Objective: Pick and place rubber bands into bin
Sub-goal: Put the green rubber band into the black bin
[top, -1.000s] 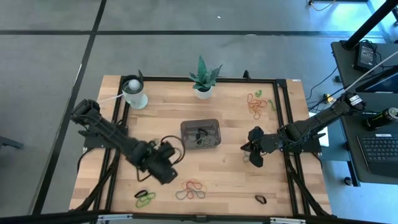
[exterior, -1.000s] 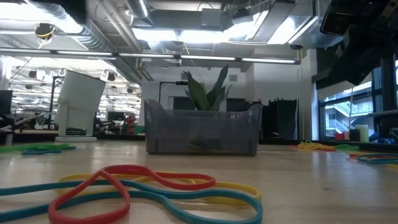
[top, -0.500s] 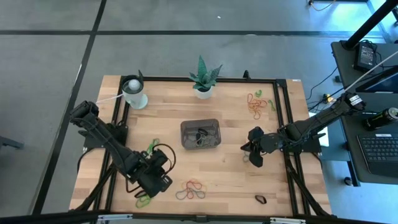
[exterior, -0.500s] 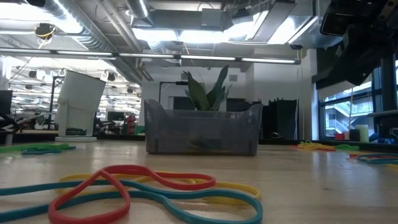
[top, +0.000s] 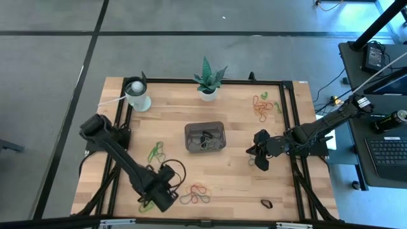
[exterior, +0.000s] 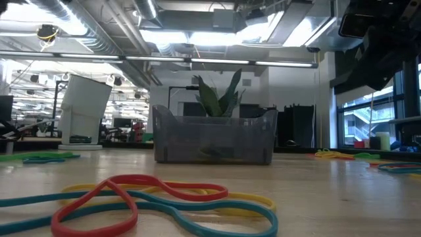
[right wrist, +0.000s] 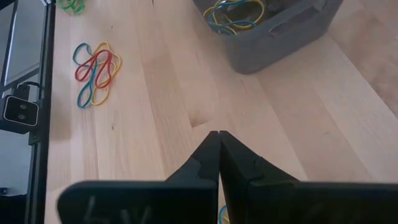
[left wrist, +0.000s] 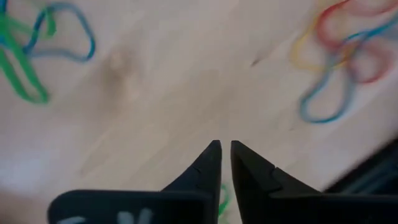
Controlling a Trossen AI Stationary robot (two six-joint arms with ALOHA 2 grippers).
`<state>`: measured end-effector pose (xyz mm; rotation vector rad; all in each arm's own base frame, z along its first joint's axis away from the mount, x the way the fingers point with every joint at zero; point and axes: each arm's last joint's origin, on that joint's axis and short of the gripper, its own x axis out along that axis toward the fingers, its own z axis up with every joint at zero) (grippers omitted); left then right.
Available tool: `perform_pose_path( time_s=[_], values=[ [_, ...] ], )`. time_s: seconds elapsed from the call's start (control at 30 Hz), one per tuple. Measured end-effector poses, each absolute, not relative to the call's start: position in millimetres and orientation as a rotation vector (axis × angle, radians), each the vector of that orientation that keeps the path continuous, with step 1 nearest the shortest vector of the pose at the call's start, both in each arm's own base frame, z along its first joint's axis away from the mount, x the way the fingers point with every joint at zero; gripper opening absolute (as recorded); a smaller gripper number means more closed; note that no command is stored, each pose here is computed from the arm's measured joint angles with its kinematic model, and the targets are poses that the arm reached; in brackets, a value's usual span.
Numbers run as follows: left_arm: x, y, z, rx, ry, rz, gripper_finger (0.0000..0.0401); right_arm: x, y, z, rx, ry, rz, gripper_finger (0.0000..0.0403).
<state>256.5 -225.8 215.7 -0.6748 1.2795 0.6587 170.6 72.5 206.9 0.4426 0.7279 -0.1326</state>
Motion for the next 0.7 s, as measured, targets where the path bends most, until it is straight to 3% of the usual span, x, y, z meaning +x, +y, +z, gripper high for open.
perform_pose_path(
  time_s=[0.27,0.43,0.7],
  values=[
    [259,-240,174,-0.647,1.536,0.682,0.0075,171,73,207,0.443,0.728,-0.133,0.0008],
    [260,-250,151,-0.658,1.674,0.665,0.0078,171,73,207,0.445,0.726,-0.132,0.0008],
    [263,-256,135,-0.642,1.718,0.630,0.0074,172,73,208,0.451,0.714,-0.127,0.0008]
  ],
)
